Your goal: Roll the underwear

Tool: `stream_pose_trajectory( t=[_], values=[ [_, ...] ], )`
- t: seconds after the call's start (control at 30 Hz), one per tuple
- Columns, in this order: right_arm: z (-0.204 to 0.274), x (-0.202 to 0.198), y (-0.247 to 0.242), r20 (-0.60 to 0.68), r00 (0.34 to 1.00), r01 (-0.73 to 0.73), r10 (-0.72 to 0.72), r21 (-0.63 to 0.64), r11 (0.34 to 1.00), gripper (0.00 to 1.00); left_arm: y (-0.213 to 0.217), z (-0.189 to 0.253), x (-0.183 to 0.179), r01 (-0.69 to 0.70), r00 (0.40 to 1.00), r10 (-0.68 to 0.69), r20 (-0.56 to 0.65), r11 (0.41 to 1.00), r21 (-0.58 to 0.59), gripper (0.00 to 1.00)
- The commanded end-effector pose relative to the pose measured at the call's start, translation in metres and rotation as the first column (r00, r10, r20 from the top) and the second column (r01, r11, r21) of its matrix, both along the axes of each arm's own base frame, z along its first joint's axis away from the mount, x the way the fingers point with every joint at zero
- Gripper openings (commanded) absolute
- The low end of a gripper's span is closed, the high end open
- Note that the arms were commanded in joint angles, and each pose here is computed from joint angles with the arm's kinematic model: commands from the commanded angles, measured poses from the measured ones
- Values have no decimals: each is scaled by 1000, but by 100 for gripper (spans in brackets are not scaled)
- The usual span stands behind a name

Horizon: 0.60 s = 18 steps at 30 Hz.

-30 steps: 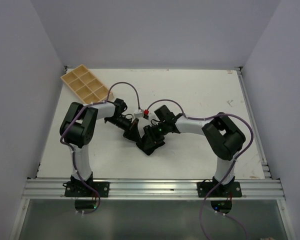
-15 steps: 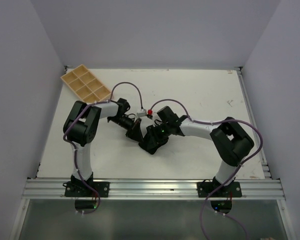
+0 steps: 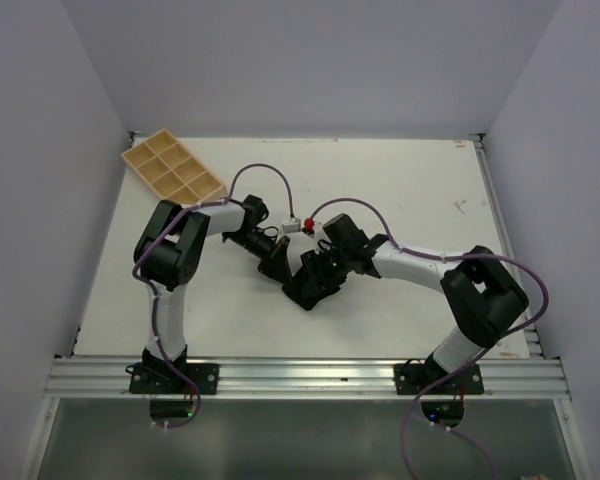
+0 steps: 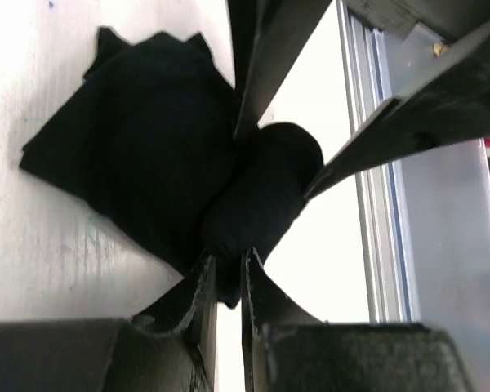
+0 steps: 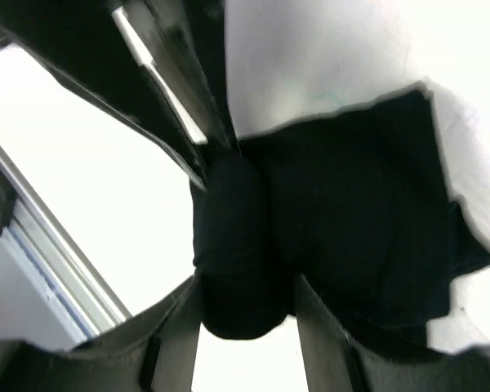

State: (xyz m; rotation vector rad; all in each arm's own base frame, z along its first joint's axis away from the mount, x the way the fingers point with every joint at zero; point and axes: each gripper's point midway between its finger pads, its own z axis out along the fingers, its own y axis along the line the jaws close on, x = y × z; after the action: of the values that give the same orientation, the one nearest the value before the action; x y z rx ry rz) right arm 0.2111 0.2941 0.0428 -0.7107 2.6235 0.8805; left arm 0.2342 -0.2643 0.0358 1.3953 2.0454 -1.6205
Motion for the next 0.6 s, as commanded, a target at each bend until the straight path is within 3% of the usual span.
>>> stream_pose_trajectory(
  t=[0.0,0.37,0.57],
  values=[
    [37,22,4,151,988,16,-28,78,997,52,9,-24,-6,19,1000,-17,-21,993,120,7],
    [59,25,-9,243,967,70,-81,53,996,53,4,-28,-4,25,1000,-22,-22,988,155,6],
    [67,17,-9,404,909,14,102,-275,961,55,1,-25,-1,27,1000,-24,-16,986,163,6]
  ],
)
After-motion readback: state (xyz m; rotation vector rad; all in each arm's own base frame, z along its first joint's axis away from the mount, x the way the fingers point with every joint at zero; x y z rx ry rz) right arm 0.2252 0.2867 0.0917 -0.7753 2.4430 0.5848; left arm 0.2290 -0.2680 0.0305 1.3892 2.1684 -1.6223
